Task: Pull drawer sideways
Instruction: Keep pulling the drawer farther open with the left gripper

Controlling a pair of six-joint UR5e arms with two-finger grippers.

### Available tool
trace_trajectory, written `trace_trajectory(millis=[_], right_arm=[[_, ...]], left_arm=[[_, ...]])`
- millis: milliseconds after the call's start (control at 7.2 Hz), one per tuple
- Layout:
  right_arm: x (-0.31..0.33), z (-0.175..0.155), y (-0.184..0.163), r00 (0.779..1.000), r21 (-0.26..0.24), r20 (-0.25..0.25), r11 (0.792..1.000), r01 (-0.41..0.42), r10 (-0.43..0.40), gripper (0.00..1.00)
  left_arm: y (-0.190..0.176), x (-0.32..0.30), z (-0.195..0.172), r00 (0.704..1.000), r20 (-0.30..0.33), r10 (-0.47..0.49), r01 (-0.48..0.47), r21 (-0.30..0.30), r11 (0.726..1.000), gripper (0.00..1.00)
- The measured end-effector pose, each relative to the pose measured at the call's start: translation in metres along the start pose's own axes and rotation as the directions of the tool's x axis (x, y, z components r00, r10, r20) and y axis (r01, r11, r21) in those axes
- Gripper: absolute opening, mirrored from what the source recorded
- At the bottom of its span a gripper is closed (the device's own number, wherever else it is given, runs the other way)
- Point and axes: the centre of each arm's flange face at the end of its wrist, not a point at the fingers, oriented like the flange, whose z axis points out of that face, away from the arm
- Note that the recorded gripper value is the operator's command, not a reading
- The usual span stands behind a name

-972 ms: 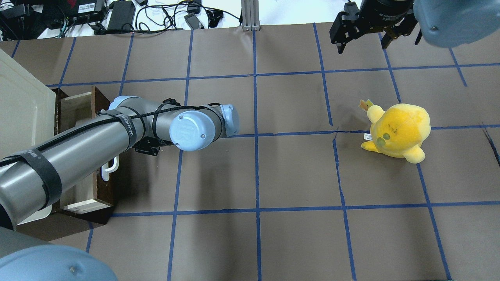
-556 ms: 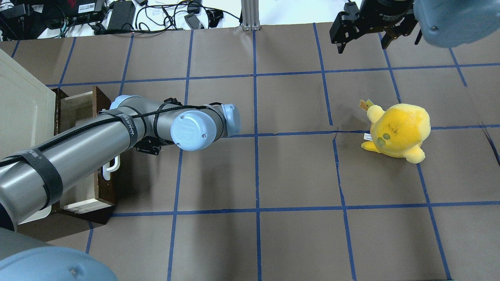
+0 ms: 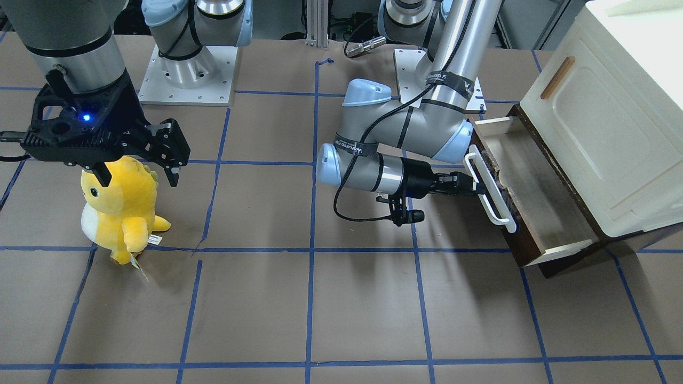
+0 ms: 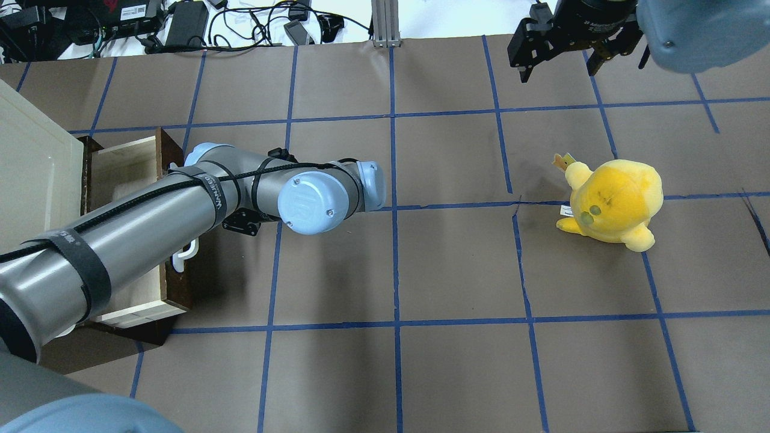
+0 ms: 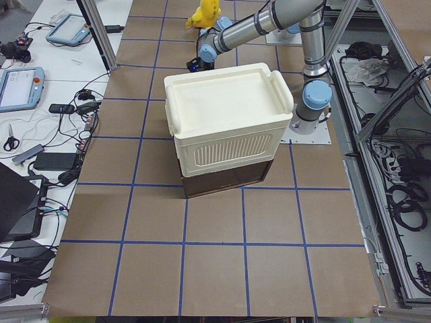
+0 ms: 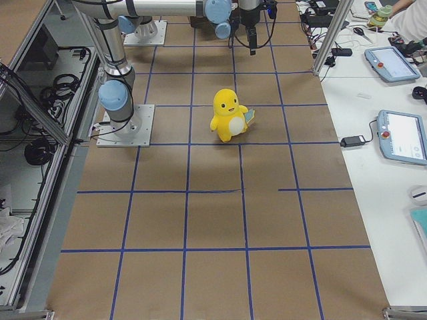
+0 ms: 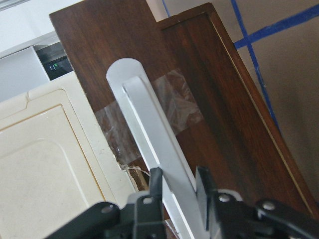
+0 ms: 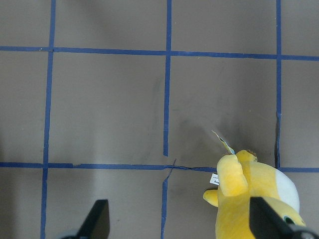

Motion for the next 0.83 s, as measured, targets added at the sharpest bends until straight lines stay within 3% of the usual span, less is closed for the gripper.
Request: trace_trajectory(millis=[139, 417, 694, 833], right_arm=[[0.0, 0.0, 0.0, 1.0, 0.0, 0.0, 1.0, 0.0, 0.0, 1.0], [0.0, 0.0, 0.0, 1.0, 0.0, 0.0, 1.0, 0.0, 0.0, 1.0], [0.0, 0.0, 0.0, 1.0, 0.0, 0.0, 1.0, 0.0, 0.0, 1.0], [0.0, 0.0, 0.0, 1.0, 0.0, 0.0, 1.0, 0.0, 0.0, 1.0]], left_arm=[[0.0, 0.002, -0.003, 1.0, 0.003, 0.005, -0.005, 0.005, 1.0, 0.16], [0.001, 0.002, -0.005, 1.0, -0.002, 0.002, -0.002, 0.007, 1.0, 1.0], [0.005, -0.014, -0.009, 0.998, -0.047, -0.038, 0.038, -0.002, 0.999, 1.0], [0.007, -0.034, -0.015, 0.991, -0.107, -0.085, 0.083, -0.018, 0.996, 1.0]])
